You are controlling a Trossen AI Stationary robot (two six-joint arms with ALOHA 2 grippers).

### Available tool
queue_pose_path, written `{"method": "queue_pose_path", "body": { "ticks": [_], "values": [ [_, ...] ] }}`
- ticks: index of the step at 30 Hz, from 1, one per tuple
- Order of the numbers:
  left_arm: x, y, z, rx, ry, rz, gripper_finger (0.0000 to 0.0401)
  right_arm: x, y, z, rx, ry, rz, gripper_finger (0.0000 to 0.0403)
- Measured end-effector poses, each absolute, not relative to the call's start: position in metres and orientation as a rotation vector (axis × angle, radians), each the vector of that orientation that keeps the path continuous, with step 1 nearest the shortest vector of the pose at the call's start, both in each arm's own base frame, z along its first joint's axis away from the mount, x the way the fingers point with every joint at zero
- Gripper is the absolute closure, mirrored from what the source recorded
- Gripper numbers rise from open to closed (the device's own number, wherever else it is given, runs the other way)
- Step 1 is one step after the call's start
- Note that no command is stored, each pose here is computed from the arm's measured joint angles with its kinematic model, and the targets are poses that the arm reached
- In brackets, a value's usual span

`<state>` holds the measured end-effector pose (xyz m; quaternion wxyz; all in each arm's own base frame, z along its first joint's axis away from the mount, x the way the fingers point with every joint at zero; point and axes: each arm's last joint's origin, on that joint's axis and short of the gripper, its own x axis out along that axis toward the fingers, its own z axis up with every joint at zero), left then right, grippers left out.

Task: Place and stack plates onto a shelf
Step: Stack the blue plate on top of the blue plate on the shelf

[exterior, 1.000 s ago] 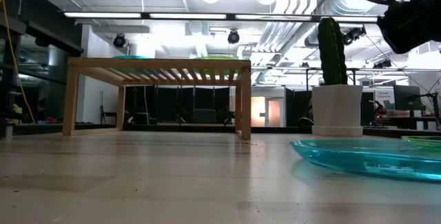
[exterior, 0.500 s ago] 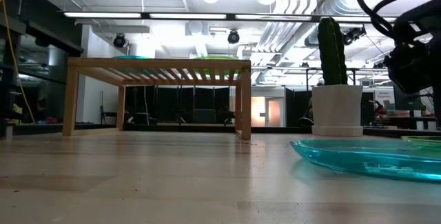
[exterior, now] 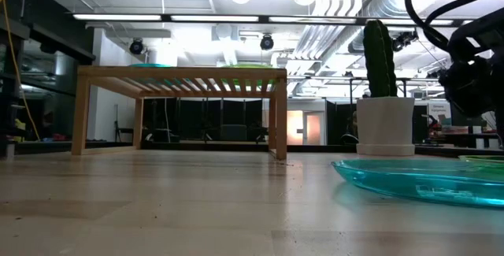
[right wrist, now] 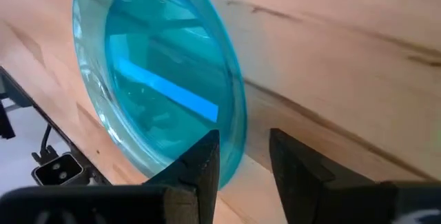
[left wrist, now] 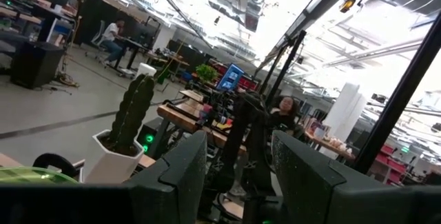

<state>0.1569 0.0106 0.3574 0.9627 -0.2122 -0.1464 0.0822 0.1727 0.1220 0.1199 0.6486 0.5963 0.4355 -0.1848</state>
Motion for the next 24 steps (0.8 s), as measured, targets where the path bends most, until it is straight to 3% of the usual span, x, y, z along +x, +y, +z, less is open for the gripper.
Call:
{"method": "queue_pose_path", "body": {
  "ticks": [11, 18, 24],
  "values": [
    [0.157, 0.011, 0.357, -0.426, -0.296, 0.167, 0.0245, 0.181, 0.127, 0.109, 1.422, 0.972, -0.446, 0.0295],
    [0.157, 0.011, 0.357, -0.425, -0.296, 0.167, 0.0245, 0.181, 0.127, 0.108, 1.408, 0.961, -0.462, 0.0392],
    [0.157, 0.011, 0.358, -0.433, -0.299, 0.165, 0.0245, 0.185, 0.128, 0.111, 1.407, 0.897, -0.405, 0.04]
  ]
}}
